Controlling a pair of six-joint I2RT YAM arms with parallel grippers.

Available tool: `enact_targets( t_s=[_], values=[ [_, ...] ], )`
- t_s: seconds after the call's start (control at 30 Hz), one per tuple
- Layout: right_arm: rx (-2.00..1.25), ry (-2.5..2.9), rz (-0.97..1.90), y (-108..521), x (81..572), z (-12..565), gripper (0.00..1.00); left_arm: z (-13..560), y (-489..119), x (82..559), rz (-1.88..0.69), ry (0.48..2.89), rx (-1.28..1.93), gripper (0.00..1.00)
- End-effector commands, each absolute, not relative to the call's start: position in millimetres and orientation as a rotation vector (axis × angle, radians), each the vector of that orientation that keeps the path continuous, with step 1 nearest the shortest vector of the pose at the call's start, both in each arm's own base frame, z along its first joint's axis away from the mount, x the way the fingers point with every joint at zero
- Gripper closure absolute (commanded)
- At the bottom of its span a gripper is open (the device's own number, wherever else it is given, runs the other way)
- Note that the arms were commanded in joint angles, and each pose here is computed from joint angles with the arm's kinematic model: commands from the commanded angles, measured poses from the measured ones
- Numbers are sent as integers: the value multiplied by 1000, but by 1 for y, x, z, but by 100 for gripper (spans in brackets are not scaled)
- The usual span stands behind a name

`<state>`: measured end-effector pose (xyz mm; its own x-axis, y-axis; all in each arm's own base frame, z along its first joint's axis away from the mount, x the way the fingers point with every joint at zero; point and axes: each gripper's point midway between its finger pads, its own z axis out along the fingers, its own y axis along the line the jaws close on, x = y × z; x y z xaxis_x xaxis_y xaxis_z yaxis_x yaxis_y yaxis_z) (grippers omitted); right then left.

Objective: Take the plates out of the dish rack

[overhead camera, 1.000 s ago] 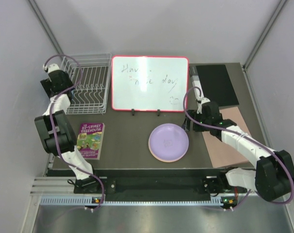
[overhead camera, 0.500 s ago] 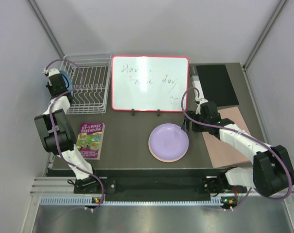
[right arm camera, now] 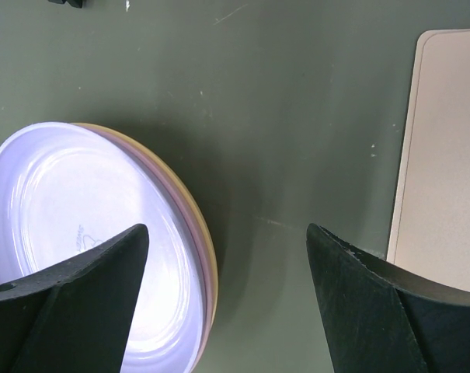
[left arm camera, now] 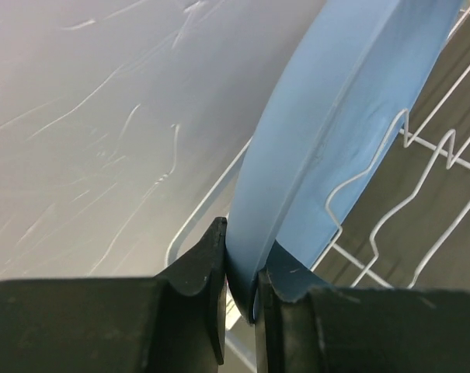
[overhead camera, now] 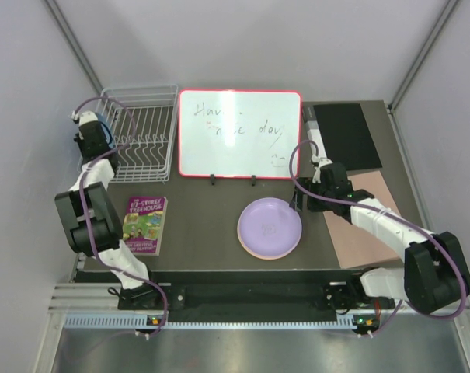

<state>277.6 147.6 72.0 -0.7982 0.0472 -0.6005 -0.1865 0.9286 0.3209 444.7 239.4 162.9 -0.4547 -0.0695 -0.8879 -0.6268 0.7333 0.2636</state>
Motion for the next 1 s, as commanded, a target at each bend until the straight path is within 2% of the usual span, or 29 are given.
enact_targets(
  t_s=[0.0,0.17,0.43,0.47,0.5,0.6,0.83,0.97],
  values=[
    [-115,2407,503,148,283,79,18,238,227,438,775,1672,-541,100],
    [-121,2394,493,146,280,84,17,267,211,417,897,1569,-541,100],
    [-119,2355,475,138,271,100,15,309,183,394,795,1494,-587,100],
    [-119,2348,476,138,271,103,13,309,180,391,768,1488,-601,100],
    [-120,2335,479,138,271,107,9,312,176,388,728,1475,-607,100],
    [-118,2298,481,136,269,122,8,332,148,381,506,1431,-572,100],
    [-125,2149,560,140,262,171,6,306,64,383,-22,1600,-519,100],
    [-105,2123,642,148,256,179,5,284,-9,377,-326,1709,-362,100]
  ],
)
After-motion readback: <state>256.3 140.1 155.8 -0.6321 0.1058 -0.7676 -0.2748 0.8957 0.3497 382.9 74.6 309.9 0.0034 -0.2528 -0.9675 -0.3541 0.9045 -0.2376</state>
